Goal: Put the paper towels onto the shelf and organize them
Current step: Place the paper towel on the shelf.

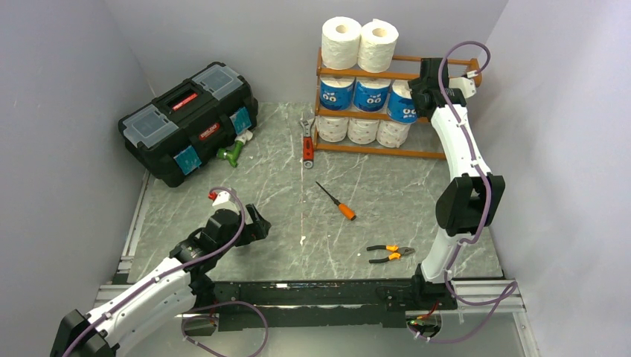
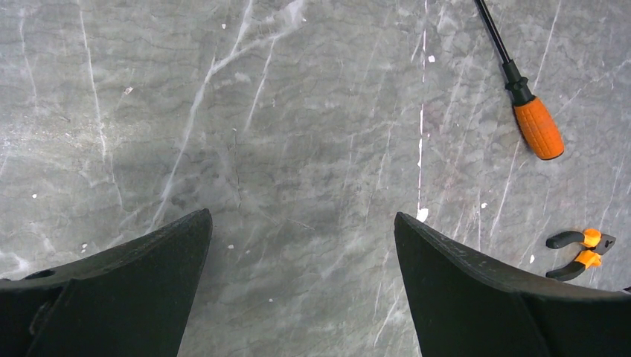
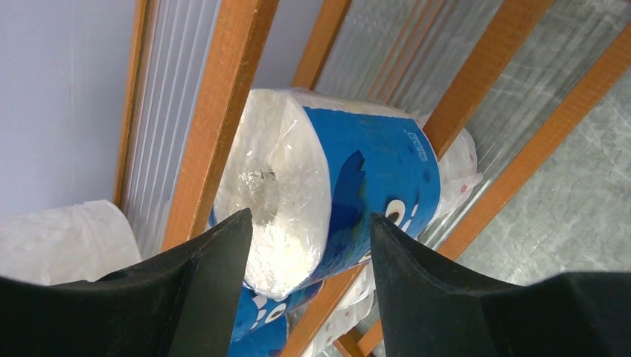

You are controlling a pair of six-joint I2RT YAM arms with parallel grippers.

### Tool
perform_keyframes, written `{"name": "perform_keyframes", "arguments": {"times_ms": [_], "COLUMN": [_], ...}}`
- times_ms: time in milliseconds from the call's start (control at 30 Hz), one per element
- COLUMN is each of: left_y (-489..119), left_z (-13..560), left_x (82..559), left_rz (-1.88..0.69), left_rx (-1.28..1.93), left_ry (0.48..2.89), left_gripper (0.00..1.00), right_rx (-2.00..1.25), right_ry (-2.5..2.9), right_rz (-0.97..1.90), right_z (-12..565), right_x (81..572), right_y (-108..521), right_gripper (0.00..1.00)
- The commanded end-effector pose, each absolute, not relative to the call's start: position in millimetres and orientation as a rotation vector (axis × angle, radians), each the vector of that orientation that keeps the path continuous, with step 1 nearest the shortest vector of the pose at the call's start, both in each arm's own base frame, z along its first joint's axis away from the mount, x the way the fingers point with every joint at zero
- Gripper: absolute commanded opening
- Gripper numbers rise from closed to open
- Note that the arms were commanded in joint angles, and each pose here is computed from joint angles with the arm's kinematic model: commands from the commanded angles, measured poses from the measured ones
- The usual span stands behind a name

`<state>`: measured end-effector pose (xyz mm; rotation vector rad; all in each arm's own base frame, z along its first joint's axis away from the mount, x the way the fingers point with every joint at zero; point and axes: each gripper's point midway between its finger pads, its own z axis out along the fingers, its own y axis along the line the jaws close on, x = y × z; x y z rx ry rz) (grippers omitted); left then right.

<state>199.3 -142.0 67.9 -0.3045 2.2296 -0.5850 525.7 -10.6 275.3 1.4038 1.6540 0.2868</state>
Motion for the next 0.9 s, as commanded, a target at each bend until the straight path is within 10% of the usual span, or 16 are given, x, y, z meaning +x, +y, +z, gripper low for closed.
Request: {"name": "perform_keyframes", "arguments": {"times_ms": [0,567,767,867], "left_y": [-148.5,-148.6,-147.5,-146.9], "left_z": [91.0,94.7,96.5,97.2], "left_x": [208.8,204.2,202.2,201.5], "left_rz": [-0.638,-0.673,-0.692,-0.688], "left_rx": [-0.320,-0.312,-0.322,-0.323], "left_ry": [2.159,2.138,2.120,2.124], "left_gripper": [0.99,0.98,0.97,0.98], "right_rx": [1.352,1.014,0.747,0.681], "right_ry": [1.599,1.681,1.590,1.577], "right_rz": [0.352,0.363,0.344,0.317], "right_z": [306.4,341.5,316.8,301.4], "right_x": [529.4,468.2,440.6,444.6], "right_y": [-9.9,1.3,1.9,0.5], "right_gripper": [0.62,0.68,0.03,0.00]}}
